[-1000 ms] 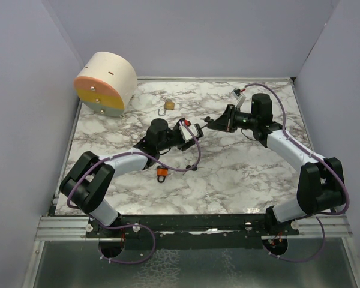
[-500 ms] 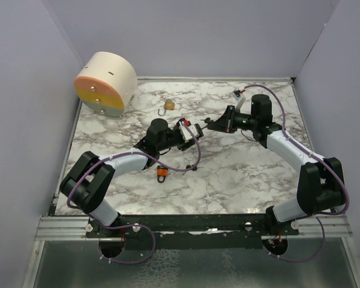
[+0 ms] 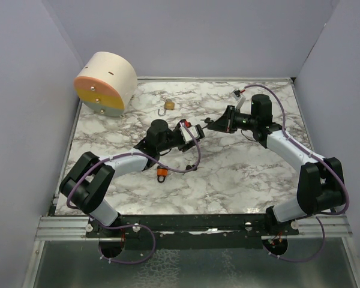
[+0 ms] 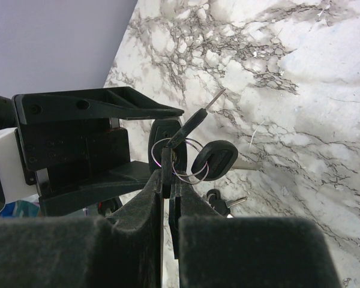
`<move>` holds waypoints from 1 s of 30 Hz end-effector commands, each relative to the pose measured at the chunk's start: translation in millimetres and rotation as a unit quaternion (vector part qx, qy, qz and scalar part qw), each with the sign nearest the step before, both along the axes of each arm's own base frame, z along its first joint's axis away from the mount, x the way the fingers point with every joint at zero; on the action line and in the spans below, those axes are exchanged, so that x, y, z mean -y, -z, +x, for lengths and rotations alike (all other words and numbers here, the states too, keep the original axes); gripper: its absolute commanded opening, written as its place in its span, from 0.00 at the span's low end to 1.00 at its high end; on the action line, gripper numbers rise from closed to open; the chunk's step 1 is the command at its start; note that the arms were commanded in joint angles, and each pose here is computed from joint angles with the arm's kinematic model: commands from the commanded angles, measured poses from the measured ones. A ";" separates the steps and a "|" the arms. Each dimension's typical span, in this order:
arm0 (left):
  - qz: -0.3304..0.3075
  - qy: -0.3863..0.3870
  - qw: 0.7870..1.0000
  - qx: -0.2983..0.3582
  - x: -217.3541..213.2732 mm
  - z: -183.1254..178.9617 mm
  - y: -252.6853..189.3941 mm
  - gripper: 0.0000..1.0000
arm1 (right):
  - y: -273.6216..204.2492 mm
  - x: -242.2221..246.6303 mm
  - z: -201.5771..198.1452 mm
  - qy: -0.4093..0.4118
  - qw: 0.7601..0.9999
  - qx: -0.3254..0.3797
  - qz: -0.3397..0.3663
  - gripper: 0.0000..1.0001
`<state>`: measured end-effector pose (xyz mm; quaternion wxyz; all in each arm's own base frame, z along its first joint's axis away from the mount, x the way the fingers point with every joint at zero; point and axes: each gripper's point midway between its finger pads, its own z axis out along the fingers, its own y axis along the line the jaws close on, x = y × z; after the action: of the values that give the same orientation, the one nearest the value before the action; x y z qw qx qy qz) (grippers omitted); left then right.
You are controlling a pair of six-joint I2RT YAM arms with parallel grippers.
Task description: Unlock with the key
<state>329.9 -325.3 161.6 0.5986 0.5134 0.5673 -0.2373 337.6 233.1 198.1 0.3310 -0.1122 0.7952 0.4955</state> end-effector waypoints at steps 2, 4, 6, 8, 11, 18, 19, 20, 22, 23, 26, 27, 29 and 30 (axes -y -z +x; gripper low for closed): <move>-0.053 0.022 0.996 0.073 8.2 -3.9 -54.0 0.00 | -5.6 -1.4 2.9 0.006 1.000 0.022 0.001 0.01; -0.054 0.021 0.996 0.073 8.5 -3.4 -54.8 0.00 | -5.3 -1.5 2.6 0.006 1.000 0.021 0.001 0.01; -0.055 0.020 0.995 0.075 8.9 -2.6 -56.3 0.00 | -5.0 -1.3 2.6 0.006 1.000 0.021 0.001 0.01; -0.057 0.017 0.995 0.076 8.8 -1.4 -58.4 0.00 | -4.7 -1.5 1.9 0.005 1.000 0.021 0.001 0.01; -0.058 0.017 0.995 0.077 9.2 -1.1 -58.9 0.00 | -4.9 -1.6 1.4 0.004 1.000 0.021 0.002 0.01; -0.063 0.008 0.995 0.075 9.9 3.7 -62.1 0.00 | -3.3 -1.9 -0.6 0.002 1.000 0.020 0.002 0.01; -0.063 0.006 0.995 0.075 9.8 4.7 -62.6 0.00 | -2.9 -1.8 -1.1 0.002 1.000 0.019 0.001 0.01; -0.065 0.006 0.995 0.075 10.1 5.2 -63.7 0.00 | -2.6 -2.2 -1.5 0.001 1.000 0.019 0.001 0.01; -0.066 0.004 0.995 0.076 10.4 6.5 -65.4 0.00 | -2.6 -1.9 -2.1 0.002 1.000 0.020 0.000 0.01; -0.066 0.002 0.995 0.075 10.6 7.5 -65.5 0.00 | -2.0 -2.2 -2.8 0.001 1.000 0.020 0.000 0.01; -0.069 -0.003 0.995 0.073 11.3 10.3 -67.4 0.00 | -2.0 -2.5 -4.1 0.000 1.000 0.020 0.000 0.01; -0.070 -0.002 0.995 0.073 11.9 10.7 -68.1 0.00 | -2.1 -3.0 -4.5 -0.001 1.000 0.020 0.000 0.01; -0.071 0.000 0.995 0.072 13.1 11.1 -67.9 0.00 | -2.6 -3.4 -4.9 -0.002 1.000 0.021 0.000 0.01; -0.071 0.001 0.995 0.072 13.9 11.1 -68.4 0.00 | -2.9 -3.2 -4.7 -0.001 1.000 0.021 0.000 0.01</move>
<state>329.7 -325.4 162.4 0.5995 0.5061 0.5715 -0.2404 335.9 234.2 194.5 0.3310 -0.1142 0.7948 0.4957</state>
